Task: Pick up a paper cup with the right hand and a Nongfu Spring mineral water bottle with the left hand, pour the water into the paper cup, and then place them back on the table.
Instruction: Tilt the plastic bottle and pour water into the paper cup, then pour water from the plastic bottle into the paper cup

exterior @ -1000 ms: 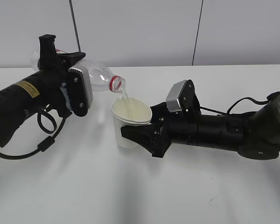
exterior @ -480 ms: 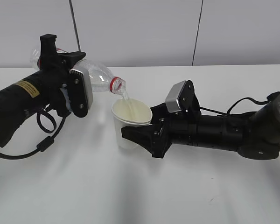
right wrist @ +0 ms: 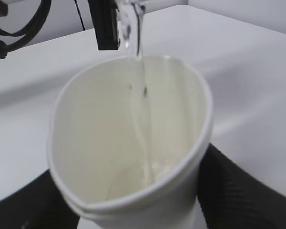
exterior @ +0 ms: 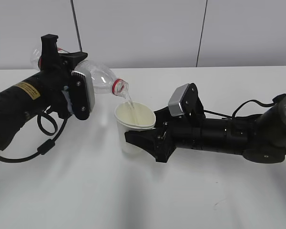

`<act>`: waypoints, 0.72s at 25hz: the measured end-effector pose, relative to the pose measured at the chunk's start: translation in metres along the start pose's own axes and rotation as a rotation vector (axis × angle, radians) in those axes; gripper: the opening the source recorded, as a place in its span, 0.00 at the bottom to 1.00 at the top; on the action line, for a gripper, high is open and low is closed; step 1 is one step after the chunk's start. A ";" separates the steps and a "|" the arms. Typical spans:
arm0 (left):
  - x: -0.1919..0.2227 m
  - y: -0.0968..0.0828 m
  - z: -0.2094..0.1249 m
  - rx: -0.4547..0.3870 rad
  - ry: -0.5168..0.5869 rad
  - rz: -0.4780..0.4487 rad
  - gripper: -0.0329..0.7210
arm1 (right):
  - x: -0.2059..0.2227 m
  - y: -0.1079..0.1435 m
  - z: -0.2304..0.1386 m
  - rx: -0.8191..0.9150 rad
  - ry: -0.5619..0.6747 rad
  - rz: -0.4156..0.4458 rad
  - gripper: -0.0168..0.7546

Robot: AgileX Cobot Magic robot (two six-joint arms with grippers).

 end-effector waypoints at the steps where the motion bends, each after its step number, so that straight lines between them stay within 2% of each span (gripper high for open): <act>1: 0.000 0.000 0.000 0.001 0.000 0.000 0.46 | 0.000 0.000 0.000 0.000 0.000 0.000 0.66; 18: 0.000 0.001 -0.001 0.017 0.005 0.007 0.46 | 0.000 0.001 -0.001 -0.002 0.003 0.003 0.66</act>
Point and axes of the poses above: a point on each arm's last joint axis where the gripper is mounted, x pointing out along that axis toward the gripper, y along the wrist's bending axis when the last joint is at zero, z = x × y, the point moved 9 cm from there along x, pointing out along that axis toward the gripper, and after that the axes turned 4 degrees about x, right-handed, at the moved point
